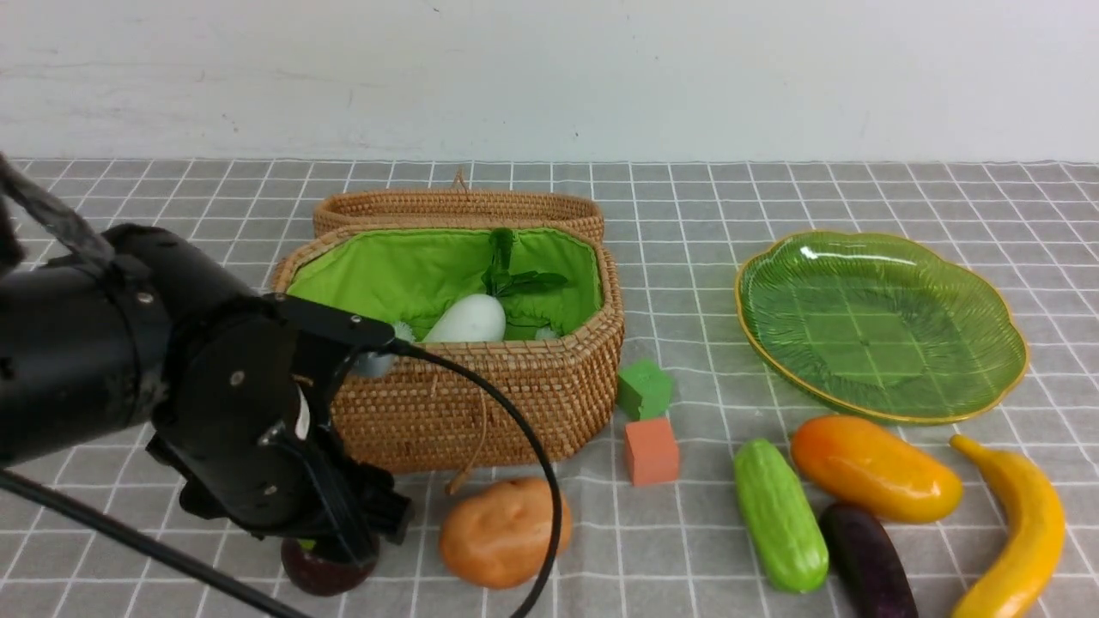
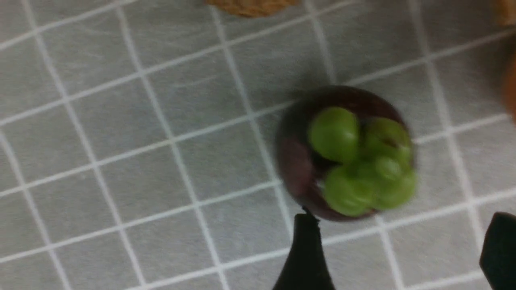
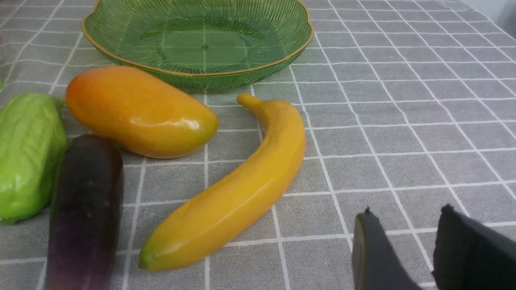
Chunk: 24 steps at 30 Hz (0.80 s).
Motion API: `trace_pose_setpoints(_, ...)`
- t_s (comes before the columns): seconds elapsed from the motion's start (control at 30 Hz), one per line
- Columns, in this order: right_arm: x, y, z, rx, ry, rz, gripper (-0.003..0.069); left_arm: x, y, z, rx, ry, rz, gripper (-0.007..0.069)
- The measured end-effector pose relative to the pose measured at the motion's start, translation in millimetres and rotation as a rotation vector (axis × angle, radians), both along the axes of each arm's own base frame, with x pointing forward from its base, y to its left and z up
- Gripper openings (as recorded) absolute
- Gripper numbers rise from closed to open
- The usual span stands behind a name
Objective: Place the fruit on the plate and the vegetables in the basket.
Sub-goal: Grab a mangosteen with your left arm and put it on the plate on the right
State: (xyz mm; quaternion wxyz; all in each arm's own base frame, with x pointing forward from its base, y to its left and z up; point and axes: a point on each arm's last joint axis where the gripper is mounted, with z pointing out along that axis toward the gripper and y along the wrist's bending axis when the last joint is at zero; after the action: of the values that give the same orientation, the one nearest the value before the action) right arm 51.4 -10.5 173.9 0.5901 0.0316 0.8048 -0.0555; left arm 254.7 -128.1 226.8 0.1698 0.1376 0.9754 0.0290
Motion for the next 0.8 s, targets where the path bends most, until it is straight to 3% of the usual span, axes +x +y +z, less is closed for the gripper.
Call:
trace_pose_setpoints(0.37, 0.0, 0.0, 0.0, 0.000, 0.000, 0.000, 0.0240, 17.7, -9.7, -50.8, 0.063, 0.089, -0.021, 0.0494)
trace_pose_setpoints(0.53, 0.0, 0.0, 0.0, 0.000, 0.000, 0.000, 0.0240, 18.2, -9.5, -50.7, 0.069, 0.083, -0.032, 0.0395)
trace_pose_setpoints(0.67, 0.0, 0.0, 0.0, 0.000, 0.000, 0.000, 0.0240, 17.1, -7.4, -50.2, 0.093, 0.094, -0.035, 0.0230)
trace_pose_setpoints(0.8, 0.0, 0.0, 0.0, 0.000, 0.000, 0.000, 0.0240, 14.3, -4.9, -50.4, 0.116, 0.124, -0.022, 0.0183)
